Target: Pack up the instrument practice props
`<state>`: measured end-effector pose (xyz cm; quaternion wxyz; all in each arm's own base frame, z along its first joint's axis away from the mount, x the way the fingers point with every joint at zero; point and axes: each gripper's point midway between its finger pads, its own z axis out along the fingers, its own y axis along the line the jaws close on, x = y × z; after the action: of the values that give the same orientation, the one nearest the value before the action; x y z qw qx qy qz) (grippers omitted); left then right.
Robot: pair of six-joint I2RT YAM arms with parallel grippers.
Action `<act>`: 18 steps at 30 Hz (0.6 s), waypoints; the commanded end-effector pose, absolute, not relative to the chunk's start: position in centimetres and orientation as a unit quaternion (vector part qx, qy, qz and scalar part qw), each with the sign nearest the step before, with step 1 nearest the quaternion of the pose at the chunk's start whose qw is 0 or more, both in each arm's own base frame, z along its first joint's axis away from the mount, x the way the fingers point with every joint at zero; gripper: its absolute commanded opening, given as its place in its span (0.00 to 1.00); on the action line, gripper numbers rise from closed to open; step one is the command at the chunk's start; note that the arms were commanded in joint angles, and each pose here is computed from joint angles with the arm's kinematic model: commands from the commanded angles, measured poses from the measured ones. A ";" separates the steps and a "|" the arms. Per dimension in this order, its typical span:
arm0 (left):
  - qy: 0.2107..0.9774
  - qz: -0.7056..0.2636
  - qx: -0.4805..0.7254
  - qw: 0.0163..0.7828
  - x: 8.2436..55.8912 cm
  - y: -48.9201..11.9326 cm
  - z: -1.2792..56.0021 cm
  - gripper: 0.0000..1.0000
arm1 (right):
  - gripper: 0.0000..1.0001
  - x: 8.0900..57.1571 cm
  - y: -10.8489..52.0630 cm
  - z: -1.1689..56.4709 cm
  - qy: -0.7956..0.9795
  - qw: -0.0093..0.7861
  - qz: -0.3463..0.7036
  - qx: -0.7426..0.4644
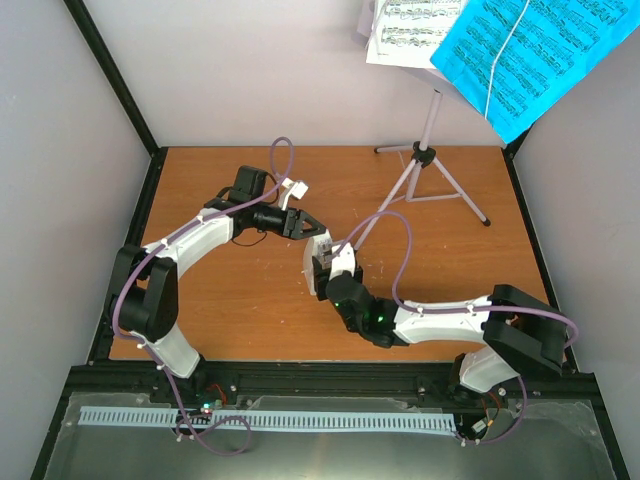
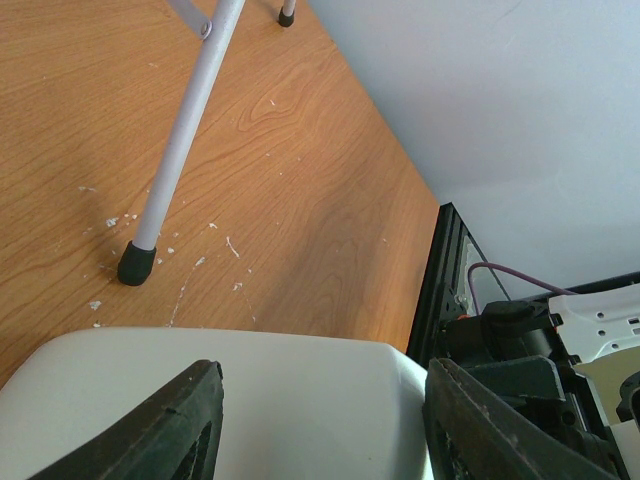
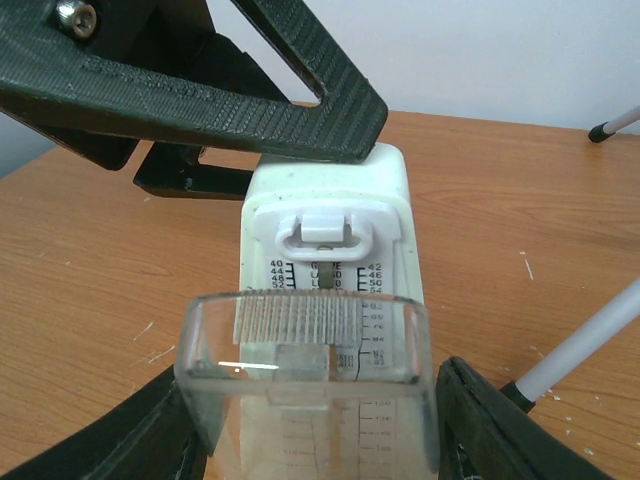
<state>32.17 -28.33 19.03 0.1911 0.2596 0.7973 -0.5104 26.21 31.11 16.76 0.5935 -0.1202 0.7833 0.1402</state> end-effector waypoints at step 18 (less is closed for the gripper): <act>0.825 -0.476 0.253 0.168 31.9 -27.9 16.4 0.56 | 0.51 26.4 31.4 13.7 0.807 0.562 0.110 -0.145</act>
<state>32.16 -28.32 19.02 0.1903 0.2590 0.7979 -0.5099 26.64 31.64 16.67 0.5933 -0.1188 0.7847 0.1343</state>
